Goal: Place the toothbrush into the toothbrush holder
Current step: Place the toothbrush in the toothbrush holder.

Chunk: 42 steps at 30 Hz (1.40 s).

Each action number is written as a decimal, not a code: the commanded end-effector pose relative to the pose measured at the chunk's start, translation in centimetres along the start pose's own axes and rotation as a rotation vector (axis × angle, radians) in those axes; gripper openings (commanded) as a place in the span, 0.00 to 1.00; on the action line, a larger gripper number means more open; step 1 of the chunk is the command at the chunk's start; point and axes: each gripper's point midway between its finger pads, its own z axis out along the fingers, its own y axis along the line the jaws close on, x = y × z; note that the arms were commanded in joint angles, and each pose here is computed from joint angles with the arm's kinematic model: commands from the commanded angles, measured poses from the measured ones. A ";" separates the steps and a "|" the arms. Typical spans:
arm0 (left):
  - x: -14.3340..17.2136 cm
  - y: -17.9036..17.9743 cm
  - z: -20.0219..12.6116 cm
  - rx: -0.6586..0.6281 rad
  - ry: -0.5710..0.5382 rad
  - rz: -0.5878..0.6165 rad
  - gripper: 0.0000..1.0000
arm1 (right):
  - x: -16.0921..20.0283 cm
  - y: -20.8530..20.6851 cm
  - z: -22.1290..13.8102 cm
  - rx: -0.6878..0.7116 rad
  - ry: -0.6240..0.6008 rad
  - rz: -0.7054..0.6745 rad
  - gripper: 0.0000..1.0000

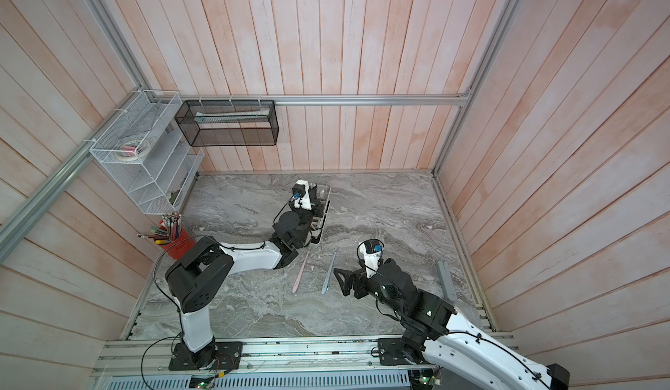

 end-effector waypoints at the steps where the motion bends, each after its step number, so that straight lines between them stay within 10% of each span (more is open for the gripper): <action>1: 1.0 -0.5 -0.3 0.026 0.013 0.006 0.05 | -0.3 0.3 -0.1 -0.019 -0.017 0.004 0.98; 42: -0.8 -1.9 -0.6 0.084 -0.009 0.012 0.44 | -0.5 0.2 -0.4 -0.021 -0.032 0.021 0.98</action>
